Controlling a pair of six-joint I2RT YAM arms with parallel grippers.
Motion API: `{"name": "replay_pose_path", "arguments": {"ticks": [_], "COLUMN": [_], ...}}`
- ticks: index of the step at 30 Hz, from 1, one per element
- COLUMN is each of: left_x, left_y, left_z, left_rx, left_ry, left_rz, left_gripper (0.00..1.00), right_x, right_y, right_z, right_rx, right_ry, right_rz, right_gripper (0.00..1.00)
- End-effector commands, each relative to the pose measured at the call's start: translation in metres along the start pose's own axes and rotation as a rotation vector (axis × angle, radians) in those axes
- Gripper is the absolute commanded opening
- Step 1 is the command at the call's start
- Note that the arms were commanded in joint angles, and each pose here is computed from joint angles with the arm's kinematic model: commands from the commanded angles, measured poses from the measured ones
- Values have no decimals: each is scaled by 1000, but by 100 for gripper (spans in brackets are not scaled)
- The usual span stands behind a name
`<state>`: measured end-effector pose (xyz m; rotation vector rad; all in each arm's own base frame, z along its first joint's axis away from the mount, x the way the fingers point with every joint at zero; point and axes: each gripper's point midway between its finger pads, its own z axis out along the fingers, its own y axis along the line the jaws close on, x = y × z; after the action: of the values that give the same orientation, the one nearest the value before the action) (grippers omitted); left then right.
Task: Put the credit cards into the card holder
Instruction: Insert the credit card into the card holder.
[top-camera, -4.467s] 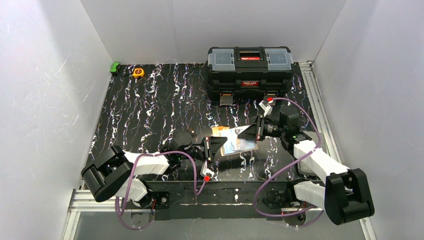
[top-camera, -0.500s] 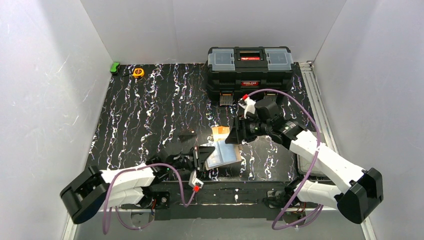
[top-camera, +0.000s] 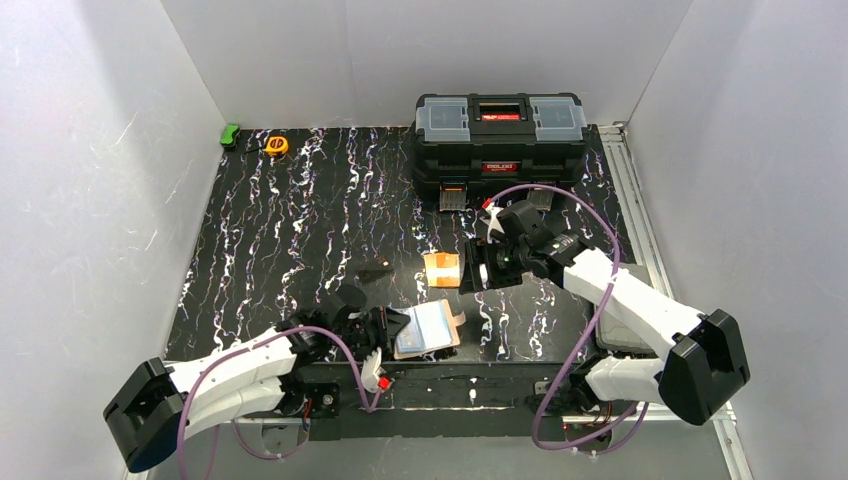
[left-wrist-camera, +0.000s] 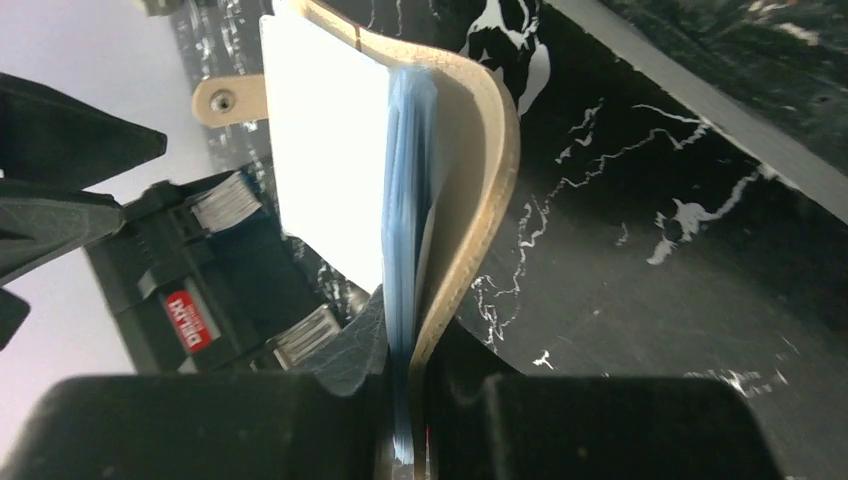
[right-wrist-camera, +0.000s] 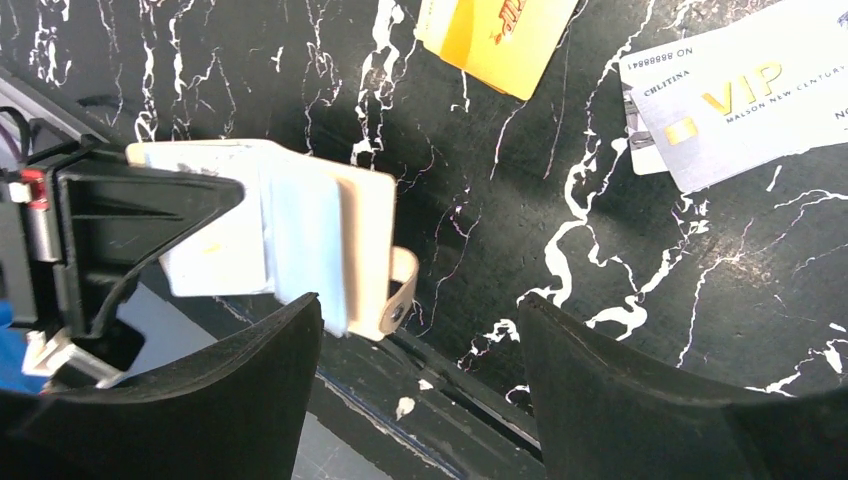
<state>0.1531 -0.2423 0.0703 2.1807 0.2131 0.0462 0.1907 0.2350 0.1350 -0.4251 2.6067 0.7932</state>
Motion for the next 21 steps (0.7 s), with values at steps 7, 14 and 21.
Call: {"name": "replay_pose_path", "arguments": {"ticks": [7,14,21], "left_x": [-23,-23,-21], "left_y": [-24,-30,-35], "left_z": [-16,-14,-11], "left_rx": [208,221,251], "left_ry": [-98,-100,-97], "left_rz": [-114,-102,-84], "left_gripper": [0,0,0], "right_x": [10,24,32], "right_y": [-4,-2,15], "right_z": [22,43,53], "right_rx": [-26,13,-34], "right_ry": [51,113,173], "right_rz": [5,-29,-81], "right_gripper": [77,75,63]}}
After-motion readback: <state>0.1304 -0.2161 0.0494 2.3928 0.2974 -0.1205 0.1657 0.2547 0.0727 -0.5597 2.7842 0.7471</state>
